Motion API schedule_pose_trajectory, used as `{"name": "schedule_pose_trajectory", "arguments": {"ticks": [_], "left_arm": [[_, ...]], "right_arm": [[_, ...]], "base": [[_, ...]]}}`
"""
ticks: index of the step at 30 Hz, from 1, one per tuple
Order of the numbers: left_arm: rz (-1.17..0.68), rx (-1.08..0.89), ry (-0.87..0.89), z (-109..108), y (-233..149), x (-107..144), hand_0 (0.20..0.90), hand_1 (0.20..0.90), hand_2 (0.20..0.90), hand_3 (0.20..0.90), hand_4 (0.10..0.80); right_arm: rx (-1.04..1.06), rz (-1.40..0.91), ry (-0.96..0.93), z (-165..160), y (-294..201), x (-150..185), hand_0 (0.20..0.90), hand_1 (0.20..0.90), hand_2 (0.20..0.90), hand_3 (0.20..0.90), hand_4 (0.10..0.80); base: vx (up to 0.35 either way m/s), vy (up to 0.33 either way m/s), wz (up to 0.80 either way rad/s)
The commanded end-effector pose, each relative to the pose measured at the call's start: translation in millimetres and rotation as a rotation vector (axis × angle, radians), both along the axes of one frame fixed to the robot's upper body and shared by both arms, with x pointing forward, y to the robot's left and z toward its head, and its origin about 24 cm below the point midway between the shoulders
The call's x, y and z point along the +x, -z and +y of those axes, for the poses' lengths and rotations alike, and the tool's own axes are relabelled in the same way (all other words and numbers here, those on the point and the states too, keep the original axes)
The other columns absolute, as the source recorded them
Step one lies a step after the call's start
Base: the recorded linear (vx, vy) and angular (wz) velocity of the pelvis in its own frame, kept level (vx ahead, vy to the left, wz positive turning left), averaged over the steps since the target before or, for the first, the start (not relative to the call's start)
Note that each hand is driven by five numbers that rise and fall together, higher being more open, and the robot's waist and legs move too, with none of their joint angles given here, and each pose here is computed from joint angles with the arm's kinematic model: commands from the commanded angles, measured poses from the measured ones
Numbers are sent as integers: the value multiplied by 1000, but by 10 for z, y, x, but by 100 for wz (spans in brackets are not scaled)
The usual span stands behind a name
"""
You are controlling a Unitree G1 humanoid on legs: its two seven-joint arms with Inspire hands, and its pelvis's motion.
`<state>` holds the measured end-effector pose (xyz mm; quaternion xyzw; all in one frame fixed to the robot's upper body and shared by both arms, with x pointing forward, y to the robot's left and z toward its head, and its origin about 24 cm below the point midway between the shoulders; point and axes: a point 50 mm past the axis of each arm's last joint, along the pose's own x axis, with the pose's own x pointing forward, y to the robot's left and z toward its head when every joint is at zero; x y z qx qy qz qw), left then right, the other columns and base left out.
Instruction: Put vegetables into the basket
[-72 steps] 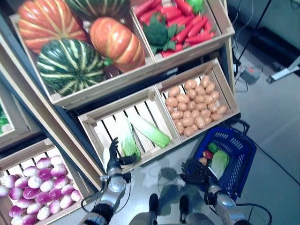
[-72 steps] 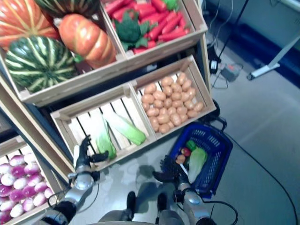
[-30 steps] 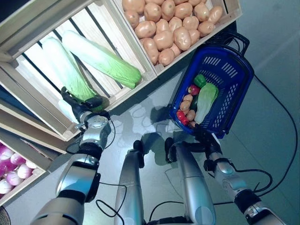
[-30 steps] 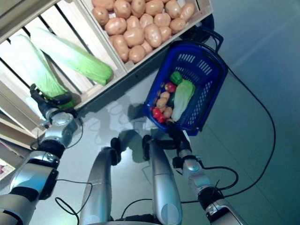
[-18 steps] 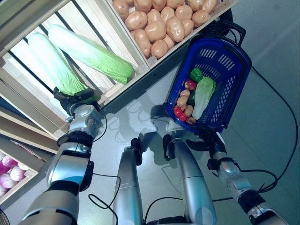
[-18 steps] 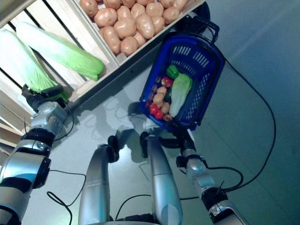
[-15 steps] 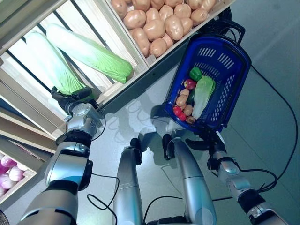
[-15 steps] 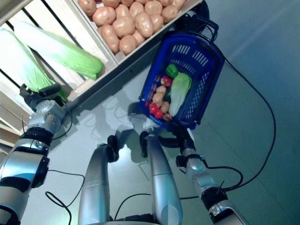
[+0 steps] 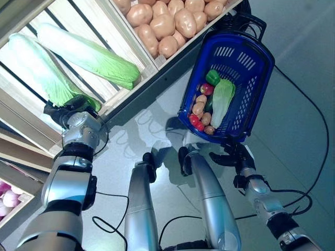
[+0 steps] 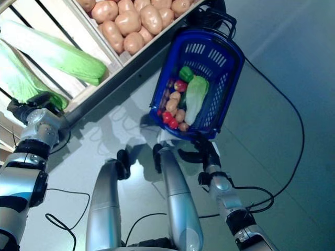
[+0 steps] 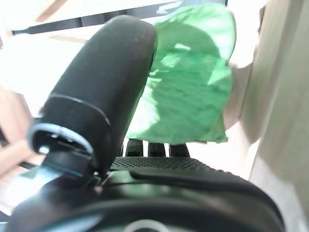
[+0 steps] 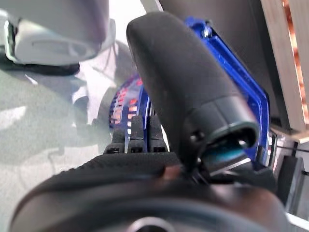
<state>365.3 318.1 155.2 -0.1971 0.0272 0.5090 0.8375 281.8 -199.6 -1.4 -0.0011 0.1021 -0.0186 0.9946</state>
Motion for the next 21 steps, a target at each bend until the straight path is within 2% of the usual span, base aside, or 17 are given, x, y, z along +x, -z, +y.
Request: {"name": "schedule_pose_trajectory", "arguments": {"ticks": [1,11,21], "left_arm": [[-71,148,41,18,-331,62,300,300,300,300,400],[-27,124,73,136,-26,-39,300,300,300,300,400],[57,99,142,-20,629,-243,300,300,300,300,400]], "right_arm": [[12,-200,20,-23,-319,42,900,900,900,900,800],[13,-166,-3,68,-194,-4,900,900,900,900,800],[50,-94,0,179,30,-176,900,900,900,900,800]], "base": [[-50,-30,-1],[-1,-43,0],[59,-80,8]]}}
